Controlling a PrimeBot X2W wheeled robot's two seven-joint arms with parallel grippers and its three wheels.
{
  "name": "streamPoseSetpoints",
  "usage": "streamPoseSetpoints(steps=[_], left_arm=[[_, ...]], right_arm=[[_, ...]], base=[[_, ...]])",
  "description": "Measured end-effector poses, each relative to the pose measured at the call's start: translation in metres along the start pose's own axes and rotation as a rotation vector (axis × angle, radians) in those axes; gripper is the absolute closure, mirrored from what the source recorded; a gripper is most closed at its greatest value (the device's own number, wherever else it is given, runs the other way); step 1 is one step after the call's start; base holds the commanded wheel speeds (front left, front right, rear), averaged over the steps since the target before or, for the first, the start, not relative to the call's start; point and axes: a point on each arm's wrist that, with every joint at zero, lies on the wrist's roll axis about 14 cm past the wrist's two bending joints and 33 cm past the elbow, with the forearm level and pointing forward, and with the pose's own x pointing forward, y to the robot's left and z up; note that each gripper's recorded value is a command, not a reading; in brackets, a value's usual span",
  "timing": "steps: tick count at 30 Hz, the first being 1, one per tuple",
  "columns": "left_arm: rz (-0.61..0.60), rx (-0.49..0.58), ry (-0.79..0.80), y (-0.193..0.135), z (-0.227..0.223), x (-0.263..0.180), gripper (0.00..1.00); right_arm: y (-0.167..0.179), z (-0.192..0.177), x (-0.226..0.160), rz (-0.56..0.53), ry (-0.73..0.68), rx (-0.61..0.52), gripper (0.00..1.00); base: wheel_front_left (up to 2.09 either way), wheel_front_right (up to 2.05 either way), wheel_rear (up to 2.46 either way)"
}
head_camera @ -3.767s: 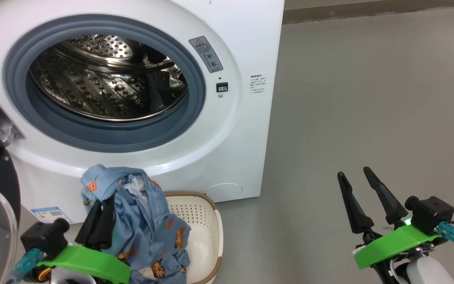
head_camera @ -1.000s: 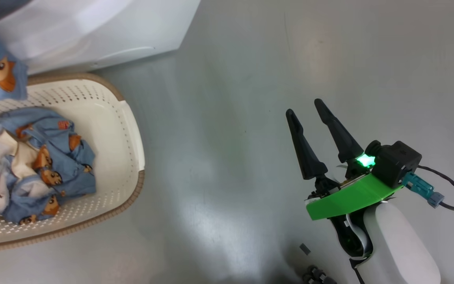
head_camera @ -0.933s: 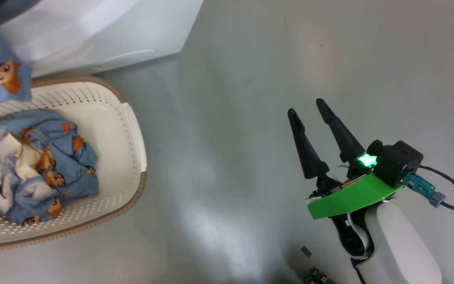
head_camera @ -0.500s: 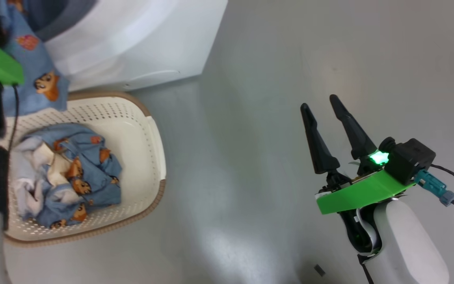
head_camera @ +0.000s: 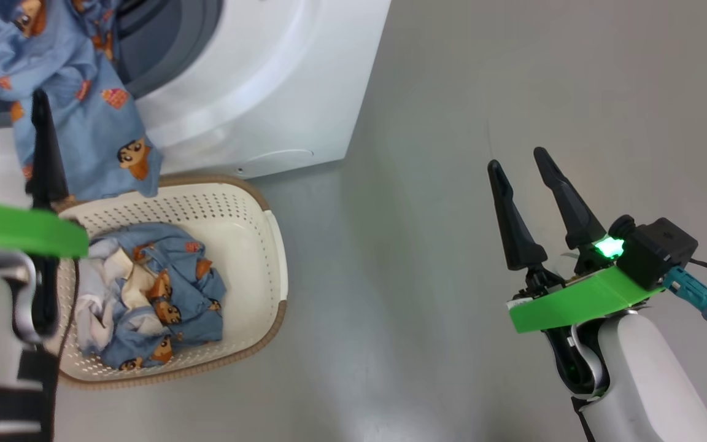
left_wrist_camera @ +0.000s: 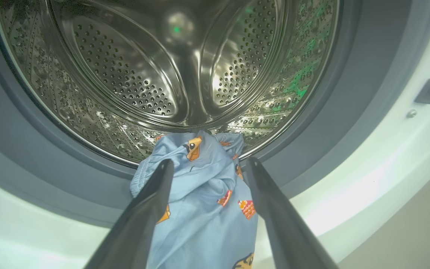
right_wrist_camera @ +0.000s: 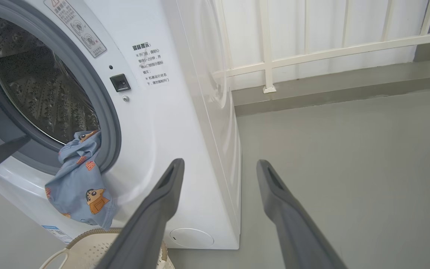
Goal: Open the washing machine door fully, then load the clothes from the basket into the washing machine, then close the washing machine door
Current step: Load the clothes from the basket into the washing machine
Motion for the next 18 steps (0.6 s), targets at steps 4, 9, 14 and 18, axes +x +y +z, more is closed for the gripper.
streamPoseSetpoints(steps=[4, 9, 14, 18], left_arm=[[0.024, -0.007, -0.007, 0.006, 0.003, -0.025, 0.0], [0.049, -0.023, -0.018, 0.008, 0.008, -0.051, 0.0], [0.065, -0.03, -0.019, 0.007, 0.012, -0.076, 0.0], [0.077, -0.05, -0.003, 0.004, 0.008, -0.091, 0.0]], right_arm=[[0.002, 0.004, -0.003, 0.007, -0.007, -0.001, 0.0], [0.007, 0.013, -0.004, 0.022, -0.028, -0.006, 0.0], [0.008, 0.017, -0.012, 0.025, -0.03, -0.008, 0.0], [0.01, 0.02, -0.016, 0.028, -0.034, -0.01, 0.0]], base=[[0.0, 0.0, 0.0], [0.0, 0.0, 0.0], [0.0, 0.0, 0.0], [0.0, 0.0, 0.0]])
